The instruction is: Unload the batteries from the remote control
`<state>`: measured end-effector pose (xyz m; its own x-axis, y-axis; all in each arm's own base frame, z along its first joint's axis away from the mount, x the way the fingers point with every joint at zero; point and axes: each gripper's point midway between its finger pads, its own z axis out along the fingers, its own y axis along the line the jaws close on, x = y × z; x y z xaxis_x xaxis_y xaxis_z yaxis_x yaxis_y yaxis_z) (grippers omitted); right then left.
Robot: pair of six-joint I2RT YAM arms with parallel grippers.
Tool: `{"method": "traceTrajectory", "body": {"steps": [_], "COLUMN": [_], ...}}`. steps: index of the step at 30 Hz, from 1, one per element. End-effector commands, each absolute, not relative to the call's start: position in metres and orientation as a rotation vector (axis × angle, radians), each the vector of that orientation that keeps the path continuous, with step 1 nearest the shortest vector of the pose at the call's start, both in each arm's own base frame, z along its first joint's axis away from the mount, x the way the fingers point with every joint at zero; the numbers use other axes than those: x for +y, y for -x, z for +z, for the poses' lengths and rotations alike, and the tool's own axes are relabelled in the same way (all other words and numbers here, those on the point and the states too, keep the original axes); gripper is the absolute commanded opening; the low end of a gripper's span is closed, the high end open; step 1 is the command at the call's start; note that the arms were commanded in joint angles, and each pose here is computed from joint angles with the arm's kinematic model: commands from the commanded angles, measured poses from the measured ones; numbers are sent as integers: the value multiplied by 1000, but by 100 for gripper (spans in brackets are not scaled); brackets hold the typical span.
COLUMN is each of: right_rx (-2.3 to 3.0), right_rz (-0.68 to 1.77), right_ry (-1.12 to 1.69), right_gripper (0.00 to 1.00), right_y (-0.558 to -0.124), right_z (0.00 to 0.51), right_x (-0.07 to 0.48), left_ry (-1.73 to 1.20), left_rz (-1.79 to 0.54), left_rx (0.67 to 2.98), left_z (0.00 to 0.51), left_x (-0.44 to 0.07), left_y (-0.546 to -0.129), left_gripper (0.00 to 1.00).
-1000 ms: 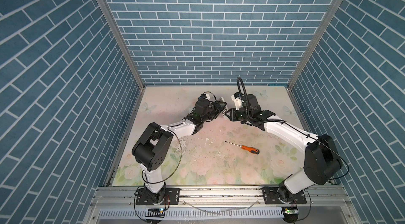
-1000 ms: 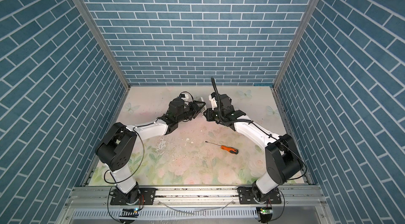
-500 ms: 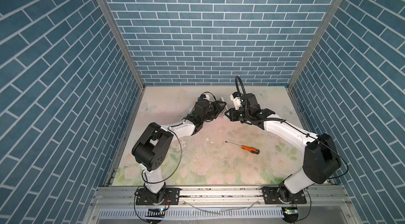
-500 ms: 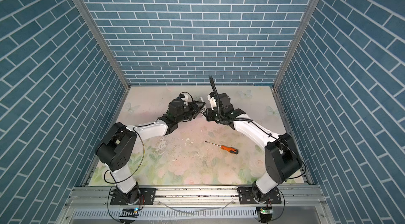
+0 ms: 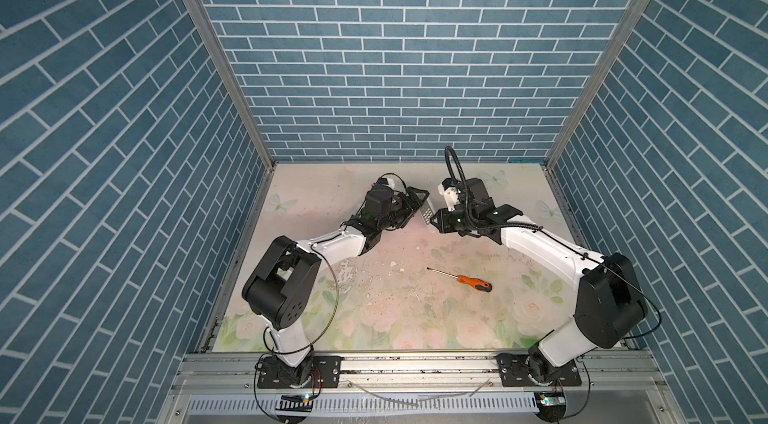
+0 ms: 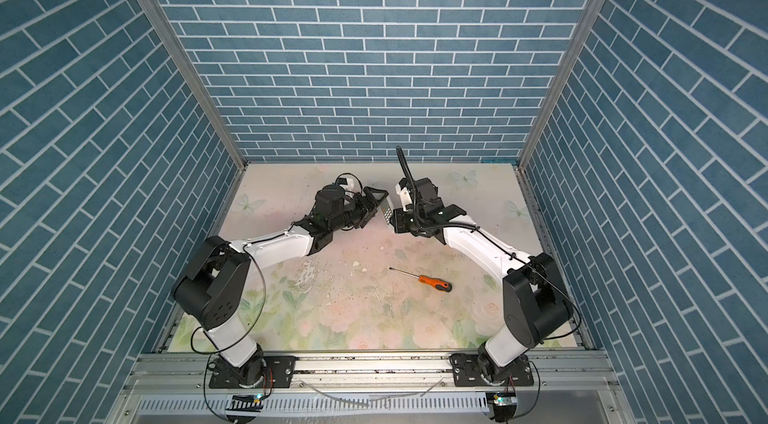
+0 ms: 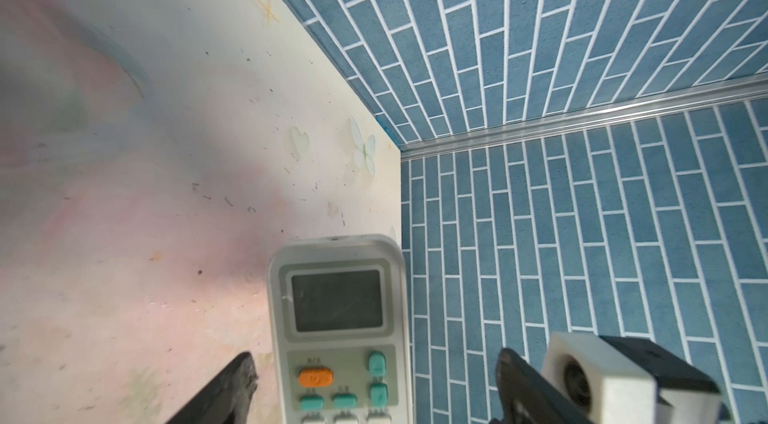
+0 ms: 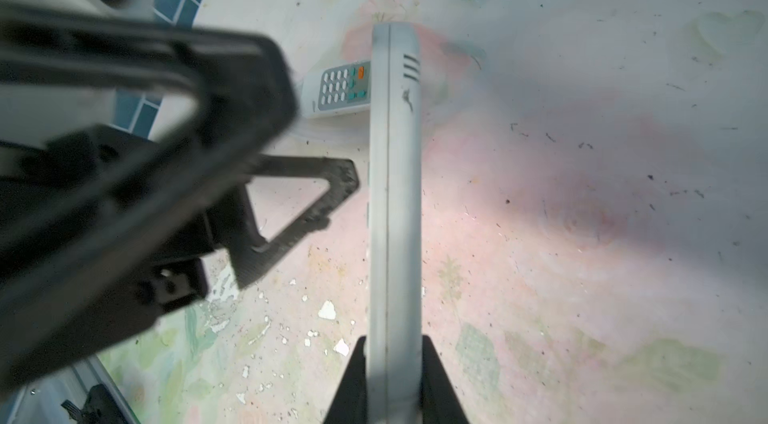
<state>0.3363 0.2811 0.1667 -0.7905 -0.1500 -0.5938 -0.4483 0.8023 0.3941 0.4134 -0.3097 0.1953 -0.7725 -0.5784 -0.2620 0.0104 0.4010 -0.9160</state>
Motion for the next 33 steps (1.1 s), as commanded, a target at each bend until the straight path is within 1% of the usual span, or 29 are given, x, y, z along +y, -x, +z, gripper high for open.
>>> {"method": "traceTrajectory", "body": {"steps": [1, 4, 6, 11, 14, 19, 23, 27, 30, 33], "right_rx": [2346, 2351, 2347, 2271, 2234, 2164, 2128, 2085, 2067, 2046], "right_rz": [662, 577, 506, 284, 158, -7, -76, -131, -139, -124], "right_ry": [522, 597, 663, 871, 970, 1121, 1202, 1267, 1288, 1294], "right_gripper": [0, 0, 0, 0, 0, 0, 0, 0, 0, 0], "right_y": [-336, -330, -326, -315, -309, -296, -288, -281, -279, -279], "right_z": [209, 210, 211, 216, 214, 207, 202, 201, 202, 205], "right_x": [276, 268, 264, 264, 268, 282, 290, 300, 306, 311], "left_ry": [510, 496, 452, 378, 399, 470, 504, 593, 659, 668], "left_rz": [-1242, -1063, -978, -876, -932, -1100, -1183, -1302, -1382, -1398], "left_rx": [2213, 2382, 2483, 2645, 2690, 2720, 2735, 2738, 2724, 2732], "left_z": [186, 178, 177, 178, 178, 182, 188, 185, 182, 178], "left_x": [-271, -241, -230, -216, -215, -221, -225, -234, -240, -241], "left_y": [-407, -397, -389, -371, -365, -359, -357, -356, -355, -353], "left_gripper": [90, 89, 89, 88, 87, 88, 88, 90, 88, 84]}}
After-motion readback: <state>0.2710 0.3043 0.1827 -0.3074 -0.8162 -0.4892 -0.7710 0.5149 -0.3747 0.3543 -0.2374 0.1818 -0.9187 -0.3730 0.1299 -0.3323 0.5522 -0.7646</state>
